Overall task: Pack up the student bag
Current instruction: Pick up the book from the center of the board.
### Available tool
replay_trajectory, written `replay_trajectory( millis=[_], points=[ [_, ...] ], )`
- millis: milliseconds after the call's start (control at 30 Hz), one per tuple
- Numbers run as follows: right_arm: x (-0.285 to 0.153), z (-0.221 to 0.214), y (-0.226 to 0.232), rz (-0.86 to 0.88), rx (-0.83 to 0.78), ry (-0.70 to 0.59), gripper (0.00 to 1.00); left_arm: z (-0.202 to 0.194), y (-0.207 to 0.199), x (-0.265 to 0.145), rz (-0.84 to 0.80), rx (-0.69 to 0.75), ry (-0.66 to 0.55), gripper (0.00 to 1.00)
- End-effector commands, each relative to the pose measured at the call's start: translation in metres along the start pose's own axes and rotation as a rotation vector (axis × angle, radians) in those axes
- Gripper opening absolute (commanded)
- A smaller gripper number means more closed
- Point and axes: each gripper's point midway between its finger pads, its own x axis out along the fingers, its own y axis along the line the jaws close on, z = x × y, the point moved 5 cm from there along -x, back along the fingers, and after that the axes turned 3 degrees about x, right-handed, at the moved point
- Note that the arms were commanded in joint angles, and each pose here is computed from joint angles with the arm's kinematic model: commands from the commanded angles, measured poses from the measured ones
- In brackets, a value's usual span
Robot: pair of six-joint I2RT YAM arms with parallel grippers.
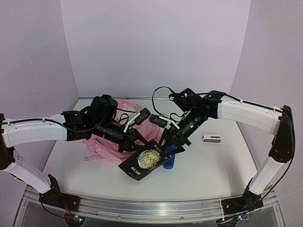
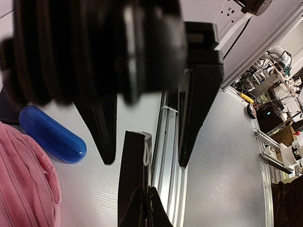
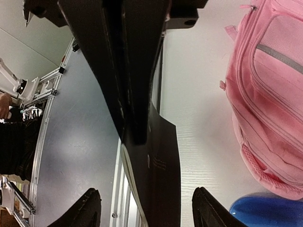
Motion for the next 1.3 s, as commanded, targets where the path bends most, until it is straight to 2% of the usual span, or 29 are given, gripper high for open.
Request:
replay_trajectory(
  millis=[0,100,200,233,267,333,467,533,633,767,967,1100,1267],
  points=[
    [0.013,0.008,0.012,0.057,-0.034,-0.035,0.54,0.022,-0.012,-0.012,-0.017,0.05,-0.093,0.0],
    [0.016,0.006,0.015,0.078,-0.026,-0.036,0.42,0.022,-0.012,-0.014,-0.003,0.049,-0.104,0.0],
    [0.017,0.003,0.016,0.077,-0.015,-0.03,0.08,0.022,-0.012,-0.018,0.021,0.05,-0.12,0.0],
    [0.017,0.003,0.015,0.07,-0.007,-0.028,0.02,0.022,-0.011,-0.02,0.032,0.051,-0.123,0.0],
    [0.016,0.003,0.015,0.064,-0.002,-0.028,0.0,0.022,-0.009,-0.022,0.056,0.047,-0.124,0.02],
    [0.013,0.003,0.016,0.05,0.013,-0.032,0.0,0.024,-0.006,-0.028,0.116,0.045,-0.133,0.16],
    [-0.008,0.007,0.005,-0.024,0.066,-0.087,0.0,0.028,0.009,-0.055,0.356,0.039,-0.199,0.63],
    [-0.031,0.012,-0.01,-0.089,0.135,-0.174,0.0,0.028,0.022,-0.068,0.503,0.022,-0.205,0.73],
    [-0.082,0.017,-0.039,-0.241,0.252,-0.355,0.0,0.019,0.042,-0.072,0.665,-0.005,-0.1,0.76],
    [-0.139,0.011,-0.067,-0.438,0.426,-0.554,0.0,0.004,0.066,-0.052,0.749,-0.028,0.098,0.78],
    [-0.172,-0.013,-0.076,-0.567,0.536,-0.649,0.0,-0.02,0.104,-0.02,0.894,-0.016,0.333,0.76],
    [-0.186,-0.024,-0.08,-0.603,0.637,-0.71,0.0,-0.027,0.126,-0.005,0.996,0.016,0.428,0.73],
    [-0.184,-0.034,-0.085,-0.558,0.759,-0.757,0.0,-0.042,0.143,0.016,1.067,0.081,0.583,0.67]
  ],
)
